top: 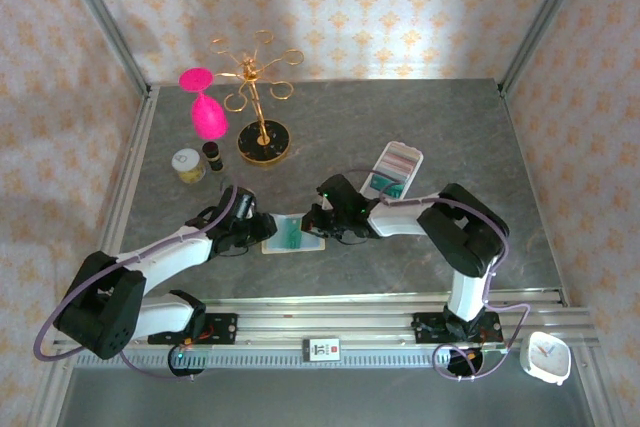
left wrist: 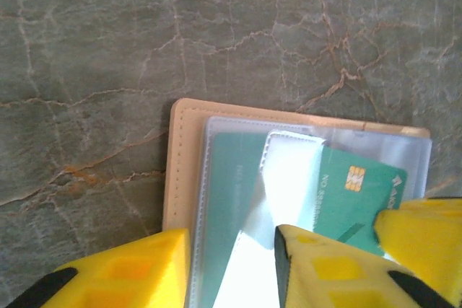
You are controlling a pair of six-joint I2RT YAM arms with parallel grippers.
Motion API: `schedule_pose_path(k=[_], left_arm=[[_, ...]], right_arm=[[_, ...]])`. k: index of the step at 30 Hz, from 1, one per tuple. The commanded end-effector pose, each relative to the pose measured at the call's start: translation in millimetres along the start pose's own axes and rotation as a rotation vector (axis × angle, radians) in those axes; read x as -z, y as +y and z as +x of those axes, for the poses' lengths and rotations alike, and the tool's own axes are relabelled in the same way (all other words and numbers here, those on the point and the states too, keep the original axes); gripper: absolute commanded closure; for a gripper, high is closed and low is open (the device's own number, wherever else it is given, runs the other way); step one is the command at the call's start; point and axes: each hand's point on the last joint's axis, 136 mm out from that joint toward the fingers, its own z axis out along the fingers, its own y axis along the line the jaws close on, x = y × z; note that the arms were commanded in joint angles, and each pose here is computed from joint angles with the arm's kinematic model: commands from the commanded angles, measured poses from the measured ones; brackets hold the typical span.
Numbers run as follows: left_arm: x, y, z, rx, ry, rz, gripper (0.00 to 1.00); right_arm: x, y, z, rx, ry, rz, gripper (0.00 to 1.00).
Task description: Put the credit cards into the card holder
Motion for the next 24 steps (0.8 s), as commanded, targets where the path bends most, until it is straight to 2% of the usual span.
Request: schedule_pose_path(k=[1,5,10,19,24], left_arm=[[-6,16,4,0.016,0.011,-0.054,0.69],[-9,26,9,0.019,0.024,-0.094,0.78],[-9,39,12,0.012,0.029,-0.147,0.80],[-9,44,14,0.008,0.029,-0.169,0.72],[-9,41,14,0.012,0.027,-0.149,0.67]], right_arm=[[-6,-3,7,0.016,0.042,0.020,1.00],[-8,5,4,0.016,0.039,-0.014,1.00],[-5,21,1,-0.004,0.019,-0.114,1.00],[-7,32,0,-0.057,0.015,-0.220,1.00],[-15,27,-3,-0.073,0.029,-0.181,1.00]])
